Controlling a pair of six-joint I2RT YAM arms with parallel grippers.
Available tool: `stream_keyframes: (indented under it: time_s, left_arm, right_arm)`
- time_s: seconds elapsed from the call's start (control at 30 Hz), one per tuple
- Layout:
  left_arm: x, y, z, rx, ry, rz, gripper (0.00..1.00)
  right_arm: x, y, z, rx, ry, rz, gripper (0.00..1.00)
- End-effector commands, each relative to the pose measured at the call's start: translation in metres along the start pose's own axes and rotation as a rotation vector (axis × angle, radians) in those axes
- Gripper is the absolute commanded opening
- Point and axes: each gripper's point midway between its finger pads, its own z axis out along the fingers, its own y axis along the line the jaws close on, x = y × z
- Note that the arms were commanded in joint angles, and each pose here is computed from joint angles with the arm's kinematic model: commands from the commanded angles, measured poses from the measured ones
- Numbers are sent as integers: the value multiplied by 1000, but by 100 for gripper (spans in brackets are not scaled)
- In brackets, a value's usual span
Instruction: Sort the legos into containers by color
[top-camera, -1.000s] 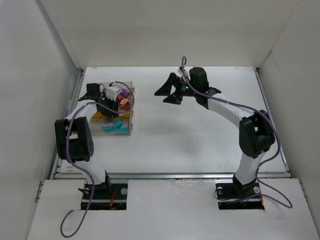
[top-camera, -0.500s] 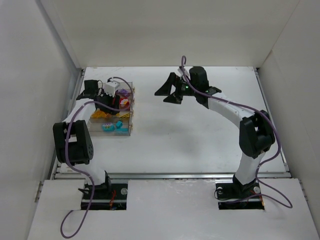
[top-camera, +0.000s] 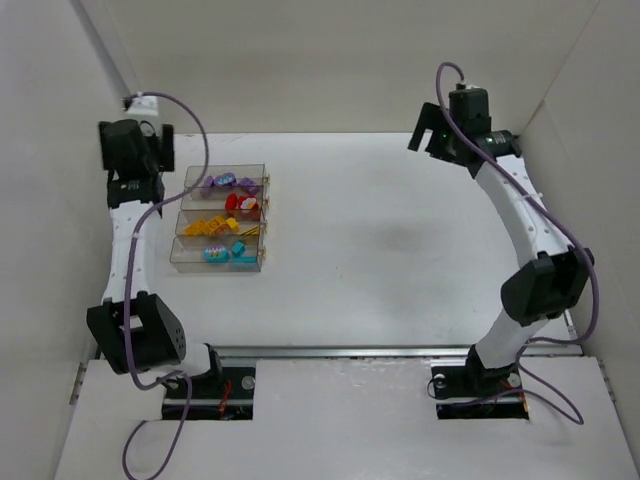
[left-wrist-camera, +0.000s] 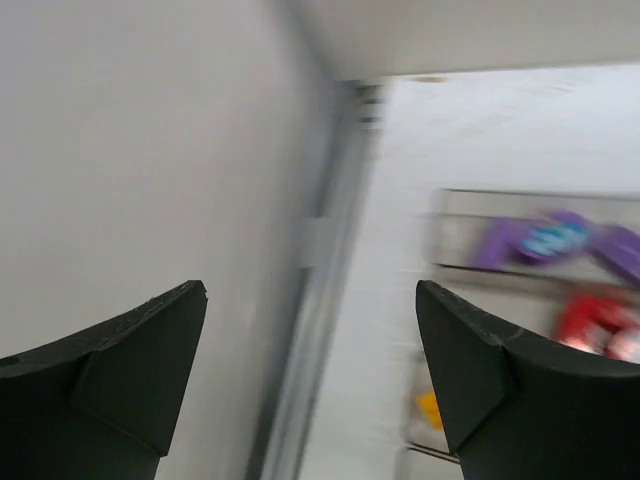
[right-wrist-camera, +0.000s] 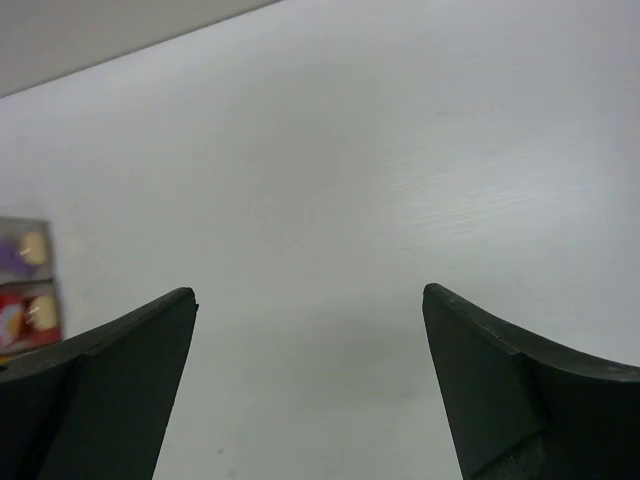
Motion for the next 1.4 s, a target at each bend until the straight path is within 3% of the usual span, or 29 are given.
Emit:
stream_keyframes:
  time_s: [0.0,0.07,0.17,0.23,0.47,1.37]
  left_arm:
    - [-7,123,-35,-553,-7,-179,85]
    - [11,156,-51,-667,28,-240,88]
    - [12,177,-74,-710,10,-282,88]
    - [16,178,-80,-698,13,-283,88]
    - [4,165,-95,-593,-17,-264,88]
    - [-3,147,-123,-515,-76,-275,89]
  right_arm:
    - [-29,-75,-81,456,-117,-195,100]
    - [-33,-95,-96,571,-169,-197,100]
    - [-42,-108,-119,630,-289,-159,100]
    - [-58,-110,-142,632,-410,-104,100]
    - [-70,-103,-175,537,-569,-37,100]
    - [-59,-104,-201,469,-610,-35,100]
